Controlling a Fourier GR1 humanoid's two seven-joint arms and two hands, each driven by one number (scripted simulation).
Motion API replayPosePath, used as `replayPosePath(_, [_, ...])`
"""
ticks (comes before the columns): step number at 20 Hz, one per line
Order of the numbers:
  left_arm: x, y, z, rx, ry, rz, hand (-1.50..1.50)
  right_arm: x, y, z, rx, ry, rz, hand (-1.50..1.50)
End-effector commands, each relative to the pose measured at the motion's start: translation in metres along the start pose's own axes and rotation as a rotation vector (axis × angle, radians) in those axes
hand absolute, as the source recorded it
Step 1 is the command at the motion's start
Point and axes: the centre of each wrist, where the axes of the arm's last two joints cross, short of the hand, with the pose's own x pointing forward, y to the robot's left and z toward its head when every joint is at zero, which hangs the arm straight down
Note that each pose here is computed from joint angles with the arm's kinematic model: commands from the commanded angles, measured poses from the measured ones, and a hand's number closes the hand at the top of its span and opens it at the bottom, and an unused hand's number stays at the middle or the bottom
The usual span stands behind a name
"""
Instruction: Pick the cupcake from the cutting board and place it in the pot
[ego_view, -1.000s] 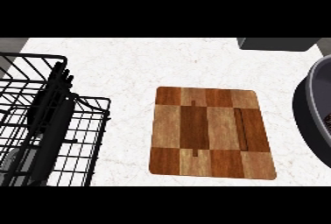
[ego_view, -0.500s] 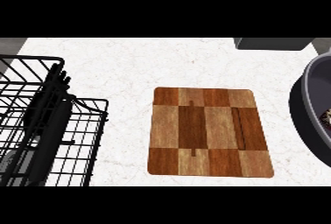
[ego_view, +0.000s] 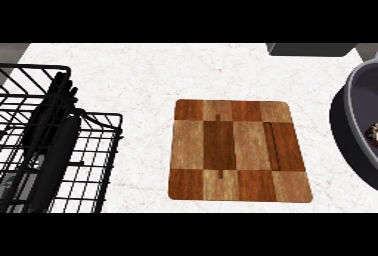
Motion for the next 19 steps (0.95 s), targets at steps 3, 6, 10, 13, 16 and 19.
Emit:
replayPosePath(3, [0.026, -0.035, -0.009, -0.069, -0.103, 0.055, 0.00, -0.005, -0.037, 0.016, -0.114, -0.006, -0.104, -1.50])
replayPosePath(6, [0.026, -0.023, -0.015, -0.046, -0.121, 0.070, 0.00, 0.001, -0.071, 0.033, -0.096, -0.002, -0.092, -1.50])
replayPosePath(10, [0.023, -0.026, -0.008, -0.045, -0.119, 0.055, 0.00, 0.007, -0.092, 0.043, -0.119, -0.026, -0.093, -1.50])
replayPosePath(13, [0.031, -0.027, -0.010, -0.058, -0.115, 0.072, 0.00, 0.005, -0.104, 0.057, -0.119, -0.012, -0.086, -1.50])
replayPosePath(16, [0.024, -0.021, -0.014, -0.042, -0.117, 0.073, 0.00, 0.005, -0.105, 0.056, -0.149, -0.029, -0.094, -1.50])
replayPosePath(19, [0.023, -0.027, -0.010, -0.033, -0.104, 0.053, 0.00, 0.006, -0.121, 0.073, -0.134, -0.028, -0.090, -1.50])
